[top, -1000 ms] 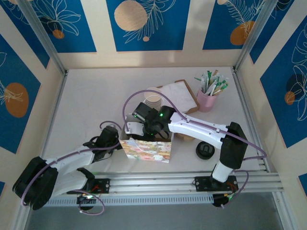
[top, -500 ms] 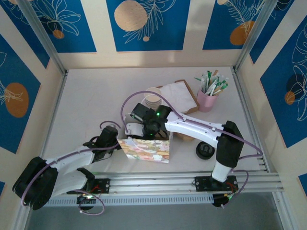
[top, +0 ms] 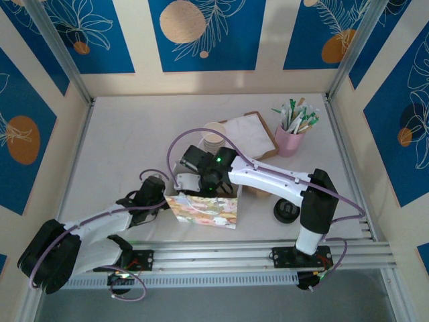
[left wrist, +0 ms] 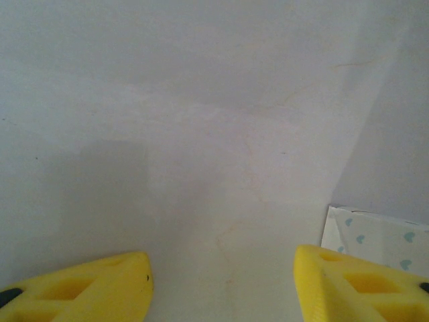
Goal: Pack the takeout coffee
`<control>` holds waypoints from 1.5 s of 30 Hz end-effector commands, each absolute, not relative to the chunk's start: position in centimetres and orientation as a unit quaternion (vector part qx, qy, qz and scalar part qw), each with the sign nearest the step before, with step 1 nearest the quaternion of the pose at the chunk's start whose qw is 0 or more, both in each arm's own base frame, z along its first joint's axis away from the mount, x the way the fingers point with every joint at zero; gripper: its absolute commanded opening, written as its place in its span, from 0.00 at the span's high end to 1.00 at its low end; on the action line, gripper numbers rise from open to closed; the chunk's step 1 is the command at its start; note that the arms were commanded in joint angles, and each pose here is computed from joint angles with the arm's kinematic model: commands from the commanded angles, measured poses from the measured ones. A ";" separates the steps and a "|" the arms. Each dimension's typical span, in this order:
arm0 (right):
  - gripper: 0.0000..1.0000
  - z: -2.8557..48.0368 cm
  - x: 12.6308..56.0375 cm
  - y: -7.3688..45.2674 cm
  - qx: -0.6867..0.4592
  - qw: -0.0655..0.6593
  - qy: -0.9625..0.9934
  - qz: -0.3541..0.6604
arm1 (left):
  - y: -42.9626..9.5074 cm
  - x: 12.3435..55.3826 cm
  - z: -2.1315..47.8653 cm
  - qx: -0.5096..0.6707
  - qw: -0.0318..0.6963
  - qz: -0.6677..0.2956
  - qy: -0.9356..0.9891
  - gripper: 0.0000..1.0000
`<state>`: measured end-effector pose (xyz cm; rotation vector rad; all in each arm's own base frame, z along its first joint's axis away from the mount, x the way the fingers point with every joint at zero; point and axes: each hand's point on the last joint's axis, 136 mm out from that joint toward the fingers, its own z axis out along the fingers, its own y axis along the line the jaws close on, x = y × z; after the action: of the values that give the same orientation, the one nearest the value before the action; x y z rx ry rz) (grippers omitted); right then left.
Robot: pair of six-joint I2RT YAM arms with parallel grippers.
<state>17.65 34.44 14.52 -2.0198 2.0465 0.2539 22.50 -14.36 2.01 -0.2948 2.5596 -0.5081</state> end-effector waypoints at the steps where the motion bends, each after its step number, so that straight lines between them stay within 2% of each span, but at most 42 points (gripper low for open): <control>1: 0.44 15.0 17.4 34.4 -0.696 0.122 0.703 0.083 | -17.3 21.2 1.9 -0.071 0.219 -0.243 0.942 0.40; 14: 0.44 19.5 16.9 34.7 -0.685 0.162 0.699 0.123 | -17.0 21.2 1.8 -0.072 0.220 -0.235 0.944 0.40; 36: 0.45 12.4 16.3 32.3 -0.667 0.029 0.739 0.092 | -16.7 21.1 1.6 -0.073 0.218 -0.228 0.946 0.39; 45: 0.45 12.3 16.5 32.6 -0.664 0.031 0.741 0.096 | -16.7 21.1 1.7 -0.072 0.218 -0.227 0.946 0.39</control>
<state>17.37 33.51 14.19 -2.0116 2.1835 0.2810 22.48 -14.60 2.12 -0.2754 2.5586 -0.5115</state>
